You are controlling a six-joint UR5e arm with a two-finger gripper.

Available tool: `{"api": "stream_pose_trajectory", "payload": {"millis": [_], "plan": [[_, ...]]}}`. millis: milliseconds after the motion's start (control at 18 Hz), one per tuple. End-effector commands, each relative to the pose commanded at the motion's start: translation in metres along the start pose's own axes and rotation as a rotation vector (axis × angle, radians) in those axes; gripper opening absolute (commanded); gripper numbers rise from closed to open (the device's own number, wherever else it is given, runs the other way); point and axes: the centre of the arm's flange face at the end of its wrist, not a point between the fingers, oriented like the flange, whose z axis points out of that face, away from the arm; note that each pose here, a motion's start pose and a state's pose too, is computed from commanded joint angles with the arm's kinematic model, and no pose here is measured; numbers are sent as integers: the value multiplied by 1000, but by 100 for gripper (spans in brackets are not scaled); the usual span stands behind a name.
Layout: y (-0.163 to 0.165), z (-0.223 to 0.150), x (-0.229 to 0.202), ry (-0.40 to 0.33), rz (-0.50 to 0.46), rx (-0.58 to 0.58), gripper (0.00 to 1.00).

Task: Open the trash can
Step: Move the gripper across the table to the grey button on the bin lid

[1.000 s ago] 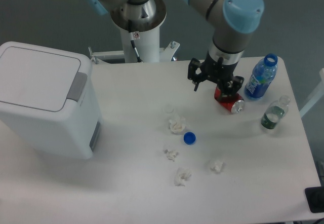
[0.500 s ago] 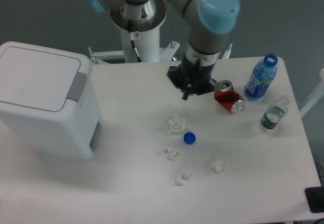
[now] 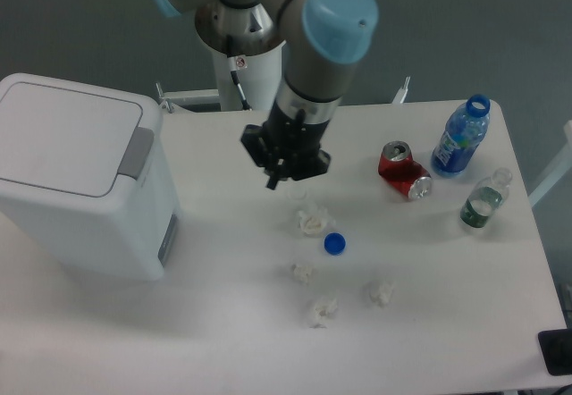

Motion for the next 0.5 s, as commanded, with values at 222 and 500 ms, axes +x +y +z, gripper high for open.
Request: {"api": "stream_pose_trajectory", "payload": {"millis": [222, 500], "plan": [[-6, -23, 26, 26, -48, 50, 0], [-1, -30, 28, 57, -97, 30, 0]]}}
